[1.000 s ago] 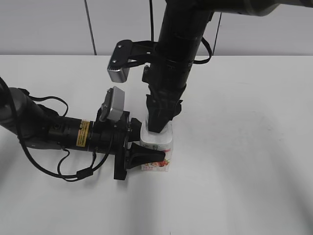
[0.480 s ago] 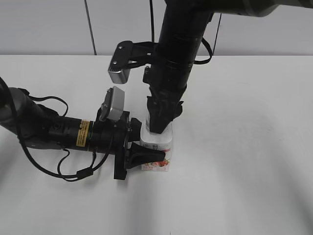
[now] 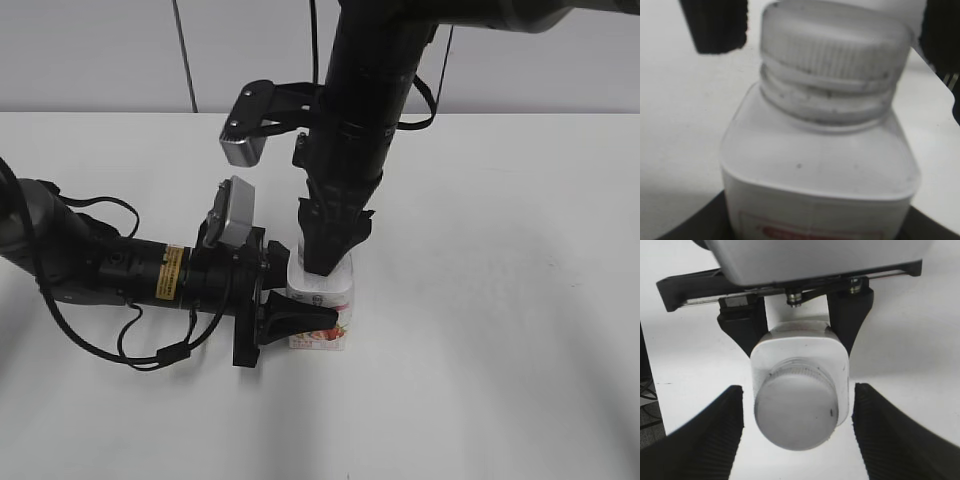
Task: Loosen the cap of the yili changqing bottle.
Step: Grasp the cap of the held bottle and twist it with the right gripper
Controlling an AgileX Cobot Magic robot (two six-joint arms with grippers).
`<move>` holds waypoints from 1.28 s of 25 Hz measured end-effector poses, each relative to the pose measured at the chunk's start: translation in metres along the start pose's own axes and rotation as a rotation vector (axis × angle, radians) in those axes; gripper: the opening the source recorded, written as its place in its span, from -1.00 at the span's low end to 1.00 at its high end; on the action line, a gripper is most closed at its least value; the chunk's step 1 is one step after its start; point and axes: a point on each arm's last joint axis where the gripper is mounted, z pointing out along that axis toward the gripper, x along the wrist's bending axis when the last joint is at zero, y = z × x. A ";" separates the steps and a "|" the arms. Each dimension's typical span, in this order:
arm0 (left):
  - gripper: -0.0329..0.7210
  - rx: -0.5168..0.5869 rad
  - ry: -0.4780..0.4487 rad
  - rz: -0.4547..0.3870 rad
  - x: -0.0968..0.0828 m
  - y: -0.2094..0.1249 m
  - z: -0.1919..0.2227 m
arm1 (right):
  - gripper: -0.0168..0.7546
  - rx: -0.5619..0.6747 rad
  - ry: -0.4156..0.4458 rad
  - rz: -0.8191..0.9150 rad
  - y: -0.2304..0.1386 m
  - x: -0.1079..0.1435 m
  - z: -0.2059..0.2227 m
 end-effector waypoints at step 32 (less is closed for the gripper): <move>0.06 0.000 0.002 -0.001 0.000 0.000 0.000 | 0.43 -0.059 -0.064 1.133 0.001 0.005 -0.030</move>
